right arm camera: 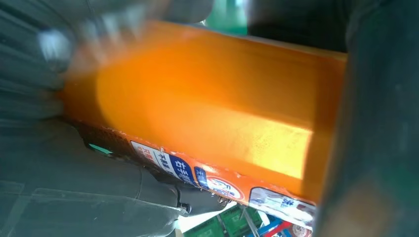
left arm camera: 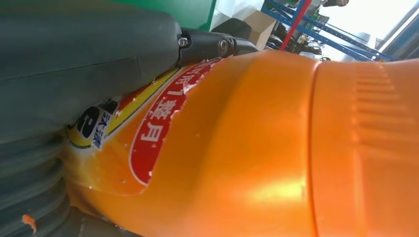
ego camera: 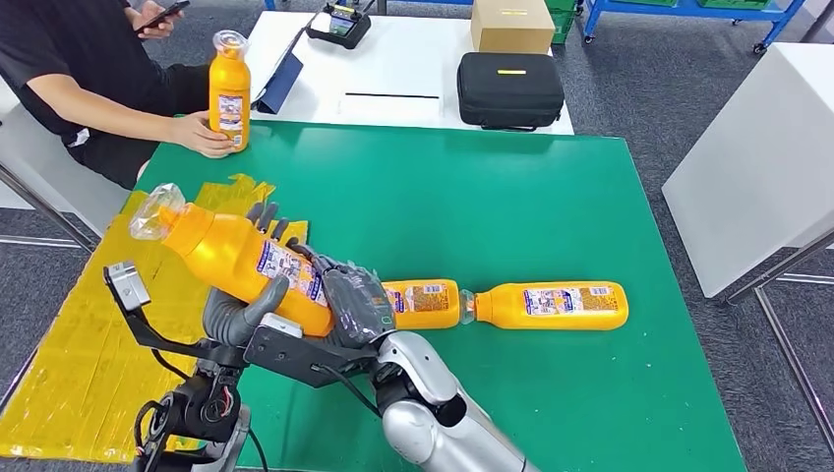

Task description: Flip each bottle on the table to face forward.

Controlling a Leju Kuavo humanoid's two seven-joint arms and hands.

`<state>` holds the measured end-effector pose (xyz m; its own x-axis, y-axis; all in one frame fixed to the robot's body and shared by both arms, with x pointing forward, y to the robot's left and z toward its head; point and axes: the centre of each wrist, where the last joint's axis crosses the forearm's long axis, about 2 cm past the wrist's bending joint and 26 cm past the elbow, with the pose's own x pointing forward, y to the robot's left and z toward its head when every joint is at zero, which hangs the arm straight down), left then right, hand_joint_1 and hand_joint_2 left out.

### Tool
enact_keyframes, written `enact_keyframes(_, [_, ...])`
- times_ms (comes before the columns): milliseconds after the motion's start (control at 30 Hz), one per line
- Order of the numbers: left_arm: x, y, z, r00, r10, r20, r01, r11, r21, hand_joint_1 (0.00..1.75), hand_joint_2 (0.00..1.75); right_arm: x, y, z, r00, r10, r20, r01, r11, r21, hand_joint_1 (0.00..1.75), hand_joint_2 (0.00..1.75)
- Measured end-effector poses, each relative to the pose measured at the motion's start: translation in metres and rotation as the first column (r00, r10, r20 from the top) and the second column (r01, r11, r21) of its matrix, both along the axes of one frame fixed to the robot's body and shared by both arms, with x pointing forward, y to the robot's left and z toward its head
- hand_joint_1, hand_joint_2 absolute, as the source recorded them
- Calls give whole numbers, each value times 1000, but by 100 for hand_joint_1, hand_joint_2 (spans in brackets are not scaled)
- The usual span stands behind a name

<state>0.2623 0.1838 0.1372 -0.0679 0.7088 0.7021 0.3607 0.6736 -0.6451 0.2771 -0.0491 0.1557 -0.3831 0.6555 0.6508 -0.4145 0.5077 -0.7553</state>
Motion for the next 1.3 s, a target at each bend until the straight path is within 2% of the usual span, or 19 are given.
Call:
enact_keyframes(267, [-2,0,-3,1000,2,-12,-2,1000,-3,0,175,-1,2,-3,1000,3,-1,-3,1000,-20,175,175])
enact_keyframes(433, [-5,2,-6,1000,13,-27,-14,1000,-11,0,175,-5,10,-4,999,16,43,-12,995,-104,175,175])
enact_keyframes(567, [-8,5,-10,998,36,-49,-37,999,-17,171,175,-4,19,-7,997,53,48,-46,989,-139,175,175])
enact_keyframes(1033, [-13,9,-17,993,82,-80,-85,996,-28,175,175,-5,24,-10,998,43,42,-35,985,-169,175,175])
enact_keyframes(1067, [-13,9,-17,993,84,-81,-86,996,-29,175,175,-5,24,-10,998,42,42,-35,985,-168,144,175])
enact_keyframes(1167, [-13,9,-16,993,87,-81,-90,995,-31,175,175,-5,24,-10,998,39,46,-31,986,-166,13,175])
enact_keyframes(1200, [-13,9,-16,993,88,-80,-90,995,-30,175,175,-5,24,-10,998,37,49,-28,986,-165,0,131])
enact_keyframes(1300, [-12,8,-15,993,93,-75,-95,995,-19,175,175,-6,22,-12,998,27,54,-18,988,-156,0,0])
